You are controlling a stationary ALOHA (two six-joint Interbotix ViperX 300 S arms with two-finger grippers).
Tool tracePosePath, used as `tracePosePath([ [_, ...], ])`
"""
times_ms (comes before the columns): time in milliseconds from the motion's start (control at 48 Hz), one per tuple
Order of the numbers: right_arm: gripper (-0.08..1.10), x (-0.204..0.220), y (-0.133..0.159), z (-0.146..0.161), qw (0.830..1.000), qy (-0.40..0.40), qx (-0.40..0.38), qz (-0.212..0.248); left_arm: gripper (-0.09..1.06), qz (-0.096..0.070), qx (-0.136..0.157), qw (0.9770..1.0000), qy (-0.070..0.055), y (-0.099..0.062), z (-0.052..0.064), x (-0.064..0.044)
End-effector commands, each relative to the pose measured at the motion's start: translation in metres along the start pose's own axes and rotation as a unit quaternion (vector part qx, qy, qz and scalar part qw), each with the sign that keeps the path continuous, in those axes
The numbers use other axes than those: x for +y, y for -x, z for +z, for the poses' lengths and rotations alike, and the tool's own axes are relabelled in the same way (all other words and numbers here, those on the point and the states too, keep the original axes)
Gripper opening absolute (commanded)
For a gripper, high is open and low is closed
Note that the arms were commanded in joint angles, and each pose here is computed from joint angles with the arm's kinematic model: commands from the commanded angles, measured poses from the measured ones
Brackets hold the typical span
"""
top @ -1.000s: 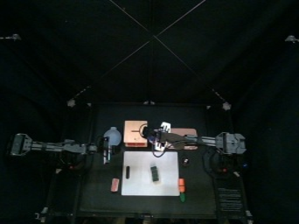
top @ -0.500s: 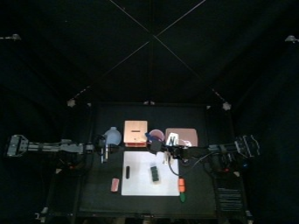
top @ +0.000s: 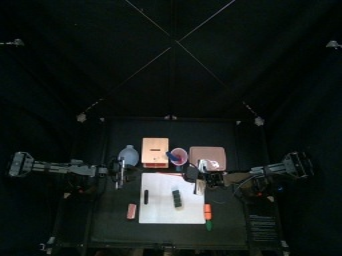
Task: Place sushi on board then cut the sushi with the knife then place the pieces on the plate
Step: Grasp knife edge with left hand
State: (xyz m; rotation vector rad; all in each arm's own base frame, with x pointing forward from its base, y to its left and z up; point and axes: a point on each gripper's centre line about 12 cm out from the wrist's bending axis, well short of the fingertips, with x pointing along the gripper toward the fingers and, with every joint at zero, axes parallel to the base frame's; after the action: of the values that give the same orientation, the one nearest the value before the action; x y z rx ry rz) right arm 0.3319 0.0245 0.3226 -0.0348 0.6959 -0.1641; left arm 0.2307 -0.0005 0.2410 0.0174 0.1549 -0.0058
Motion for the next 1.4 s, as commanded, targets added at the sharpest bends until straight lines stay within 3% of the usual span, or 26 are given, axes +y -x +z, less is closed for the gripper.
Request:
tracePosePath([
  [21,0.33,0.005,0.001,-0.010,0.998,-0.006,-0.048,0.041,0.87,-0.009,-0.009,0.9999,-0.001,-0.009,0.014,-0.004],
  [146,0.33,0.011,-0.013,-0.027,0.994,-0.020,-0.074,0.079,0.97,-0.013,0.010,0.9999,-0.002,-0.021,0.017,-0.006],
  [271,0.33,0.011,-0.025,-0.038,0.991,-0.030,-0.086,0.096,0.97,-0.019,0.046,0.9987,-0.002,-0.036,0.015,-0.010],
  [521,0.33,0.010,-0.042,-0.049,0.993,-0.027,-0.071,0.094,0.97,-0.044,0.134,0.9900,0.006,-0.069,0.009,-0.028],
  [625,0.33,0.010,-0.046,-0.051,0.993,-0.025,-0.066,0.092,0.97,-0.044,0.162,0.9857,0.019,-0.081,0.005,-0.032],
  [771,0.33,0.010,-0.048,-0.053,0.994,-0.026,-0.061,0.092,0.97,-0.040,0.184,0.9814,0.037,-0.095,-0.001,-0.033],
  [979,0.33,0.010,-0.050,-0.055,0.994,-0.026,-0.057,0.091,0.97,-0.034,0.207,0.9770,0.039,-0.111,-0.013,-0.031],
  [1188,0.33,0.012,-0.053,-0.059,0.994,-0.025,-0.050,0.092,0.96,-0.025,0.215,0.9758,0.031,-0.119,-0.020,-0.024],
  [1396,0.33,0.012,-0.055,-0.060,0.994,-0.024,-0.047,0.091,0.93,-0.023,0.205,0.9783,0.018,-0.122,-0.021,-0.020],
])
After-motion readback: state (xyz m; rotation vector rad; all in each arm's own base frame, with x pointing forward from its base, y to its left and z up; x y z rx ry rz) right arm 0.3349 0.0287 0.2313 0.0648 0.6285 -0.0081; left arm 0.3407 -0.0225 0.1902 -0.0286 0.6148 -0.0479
